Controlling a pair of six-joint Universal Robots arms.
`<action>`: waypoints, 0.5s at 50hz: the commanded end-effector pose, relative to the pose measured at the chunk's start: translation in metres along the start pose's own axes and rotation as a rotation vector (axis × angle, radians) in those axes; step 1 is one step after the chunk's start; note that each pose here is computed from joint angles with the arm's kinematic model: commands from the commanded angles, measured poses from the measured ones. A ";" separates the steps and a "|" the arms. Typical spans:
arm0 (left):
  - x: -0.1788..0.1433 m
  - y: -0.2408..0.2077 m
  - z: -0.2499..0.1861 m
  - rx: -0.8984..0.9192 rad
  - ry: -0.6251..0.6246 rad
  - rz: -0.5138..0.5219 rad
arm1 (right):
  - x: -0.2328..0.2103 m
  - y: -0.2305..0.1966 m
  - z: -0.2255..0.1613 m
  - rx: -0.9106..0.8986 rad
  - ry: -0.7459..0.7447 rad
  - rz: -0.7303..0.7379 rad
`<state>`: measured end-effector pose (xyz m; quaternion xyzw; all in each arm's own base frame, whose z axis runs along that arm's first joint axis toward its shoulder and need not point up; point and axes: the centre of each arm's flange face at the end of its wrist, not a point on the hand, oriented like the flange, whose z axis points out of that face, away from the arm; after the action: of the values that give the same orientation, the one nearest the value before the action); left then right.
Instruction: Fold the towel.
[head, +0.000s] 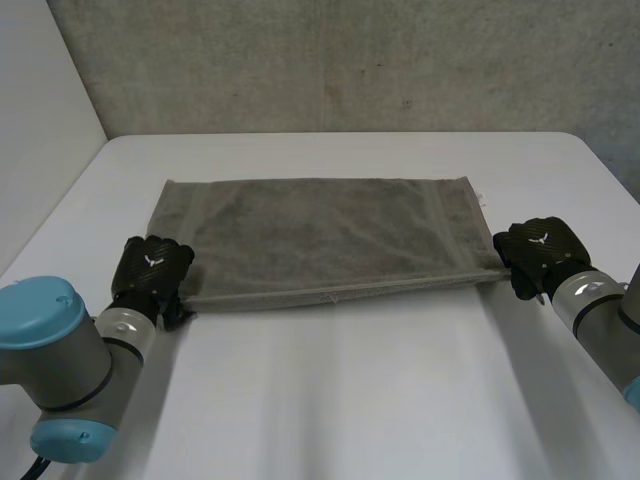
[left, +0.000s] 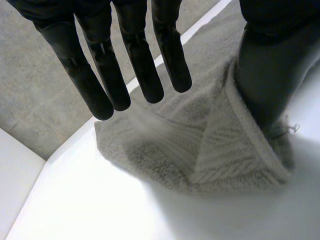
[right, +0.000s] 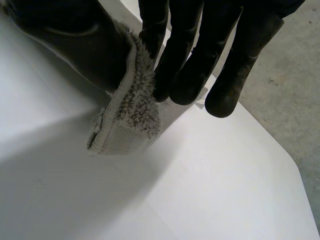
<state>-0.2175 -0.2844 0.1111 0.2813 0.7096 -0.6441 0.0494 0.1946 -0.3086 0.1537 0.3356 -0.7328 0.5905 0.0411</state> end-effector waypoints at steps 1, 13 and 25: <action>-0.008 0.002 0.001 -0.027 -0.011 0.015 | 0.006 0.001 0.002 -0.002 0.018 0.004; -0.020 0.000 0.001 -0.050 -0.053 0.010 | 0.019 0.006 0.004 -0.012 0.054 0.090; -0.041 -0.038 -0.007 0.061 -0.116 0.009 | 0.038 -0.042 -0.017 0.105 0.080 0.070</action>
<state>-0.1984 -0.2934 0.1356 0.2571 0.7103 -0.6500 0.0825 0.1801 -0.3194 0.1694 0.2844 -0.7408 0.6079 0.0267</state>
